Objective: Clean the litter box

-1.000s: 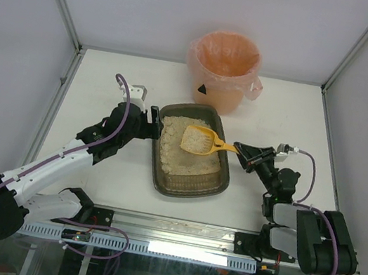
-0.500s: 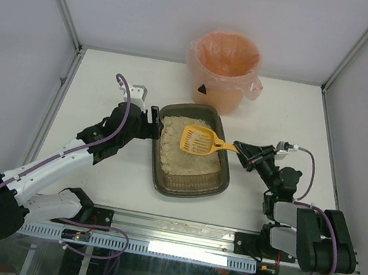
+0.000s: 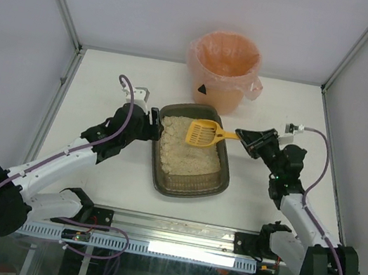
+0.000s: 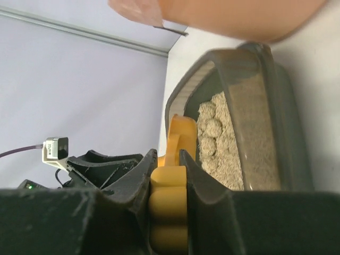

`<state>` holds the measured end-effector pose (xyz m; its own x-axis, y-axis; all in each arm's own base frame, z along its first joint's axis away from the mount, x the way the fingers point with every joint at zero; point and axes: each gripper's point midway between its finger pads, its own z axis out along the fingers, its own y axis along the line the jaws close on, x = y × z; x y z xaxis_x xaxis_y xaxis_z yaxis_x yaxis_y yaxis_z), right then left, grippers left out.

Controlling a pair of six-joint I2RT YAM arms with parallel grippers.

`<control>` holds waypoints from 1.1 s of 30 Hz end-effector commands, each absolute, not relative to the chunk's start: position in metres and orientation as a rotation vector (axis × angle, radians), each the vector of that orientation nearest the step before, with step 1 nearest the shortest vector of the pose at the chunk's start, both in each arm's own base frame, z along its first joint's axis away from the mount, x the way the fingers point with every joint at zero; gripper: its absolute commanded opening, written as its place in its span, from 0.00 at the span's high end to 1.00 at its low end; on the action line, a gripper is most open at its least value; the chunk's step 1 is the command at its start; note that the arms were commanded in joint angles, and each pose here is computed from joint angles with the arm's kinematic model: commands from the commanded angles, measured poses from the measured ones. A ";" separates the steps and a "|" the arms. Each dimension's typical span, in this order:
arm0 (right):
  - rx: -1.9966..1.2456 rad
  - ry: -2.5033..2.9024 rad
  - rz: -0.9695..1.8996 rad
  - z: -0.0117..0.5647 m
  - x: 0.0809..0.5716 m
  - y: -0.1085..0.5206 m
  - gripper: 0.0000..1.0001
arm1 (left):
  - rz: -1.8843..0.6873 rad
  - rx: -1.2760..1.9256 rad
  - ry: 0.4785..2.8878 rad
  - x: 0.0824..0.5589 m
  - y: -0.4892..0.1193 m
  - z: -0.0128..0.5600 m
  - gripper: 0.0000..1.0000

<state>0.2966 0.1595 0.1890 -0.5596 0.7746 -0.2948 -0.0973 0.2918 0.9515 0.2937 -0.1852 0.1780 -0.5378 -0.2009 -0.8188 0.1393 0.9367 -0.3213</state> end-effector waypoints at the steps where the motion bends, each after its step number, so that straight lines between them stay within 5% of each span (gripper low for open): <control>1: 0.446 1.864 1.029 0.207 0.311 0.147 1.00 | -0.514 -0.071 2.071 0.300 -0.195 0.180 0.37; 16: 0.015 2.092 0.591 0.224 0.345 0.216 1.00 | -0.506 -0.045 2.134 0.305 -0.205 0.148 0.51; 33: 0.015 2.319 0.755 0.139 0.334 0.281 1.00 | -0.480 -0.012 2.286 0.299 -0.212 0.096 0.62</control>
